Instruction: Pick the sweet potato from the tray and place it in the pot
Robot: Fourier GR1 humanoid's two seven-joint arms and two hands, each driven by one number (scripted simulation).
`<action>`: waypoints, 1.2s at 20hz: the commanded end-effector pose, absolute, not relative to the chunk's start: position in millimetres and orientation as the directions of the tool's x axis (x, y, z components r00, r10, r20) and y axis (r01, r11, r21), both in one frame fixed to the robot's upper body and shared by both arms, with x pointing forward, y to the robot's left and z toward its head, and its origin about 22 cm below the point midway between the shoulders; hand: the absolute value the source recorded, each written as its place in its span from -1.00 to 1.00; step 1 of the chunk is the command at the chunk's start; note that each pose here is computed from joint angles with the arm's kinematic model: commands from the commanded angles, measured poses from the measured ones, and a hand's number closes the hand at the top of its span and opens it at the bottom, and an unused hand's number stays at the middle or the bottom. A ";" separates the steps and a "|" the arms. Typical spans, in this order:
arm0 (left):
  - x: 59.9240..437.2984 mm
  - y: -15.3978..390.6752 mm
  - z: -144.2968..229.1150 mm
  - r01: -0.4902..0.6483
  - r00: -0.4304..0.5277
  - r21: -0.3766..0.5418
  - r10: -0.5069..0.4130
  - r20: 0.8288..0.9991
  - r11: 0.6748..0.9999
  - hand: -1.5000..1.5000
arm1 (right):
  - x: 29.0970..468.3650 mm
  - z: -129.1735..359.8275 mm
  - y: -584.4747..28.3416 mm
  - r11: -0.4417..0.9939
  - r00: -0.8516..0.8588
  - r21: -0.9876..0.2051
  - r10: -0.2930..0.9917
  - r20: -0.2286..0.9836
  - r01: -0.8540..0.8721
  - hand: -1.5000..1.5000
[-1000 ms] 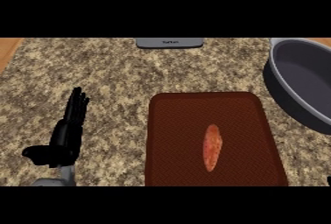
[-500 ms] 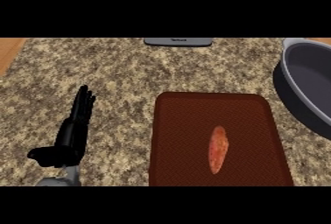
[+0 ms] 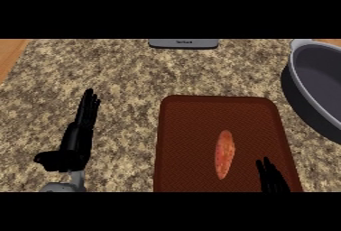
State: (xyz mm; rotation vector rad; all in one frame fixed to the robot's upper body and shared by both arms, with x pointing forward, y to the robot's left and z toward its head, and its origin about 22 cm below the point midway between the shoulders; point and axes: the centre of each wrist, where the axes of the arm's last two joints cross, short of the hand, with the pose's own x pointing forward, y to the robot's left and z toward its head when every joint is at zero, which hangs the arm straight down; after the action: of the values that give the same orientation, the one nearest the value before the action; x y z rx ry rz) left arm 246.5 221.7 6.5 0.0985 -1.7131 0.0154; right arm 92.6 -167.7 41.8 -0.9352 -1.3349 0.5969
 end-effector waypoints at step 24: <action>239.7 221.1 -4.8 -0.106 -0.113 0.041 -0.053 0.992 0.994 0.00 | 165.2 -9.3 -129.1 0.484 0.289 -0.875 0.838 0.463 -0.001 -1.00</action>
State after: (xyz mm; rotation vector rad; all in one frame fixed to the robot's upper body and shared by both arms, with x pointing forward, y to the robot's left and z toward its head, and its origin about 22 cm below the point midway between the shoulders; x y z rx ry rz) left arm 240.1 222.5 0.1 0.1102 -1.6954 0.0385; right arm 171.6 -139.5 2.9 -0.9045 -1.1651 0.6688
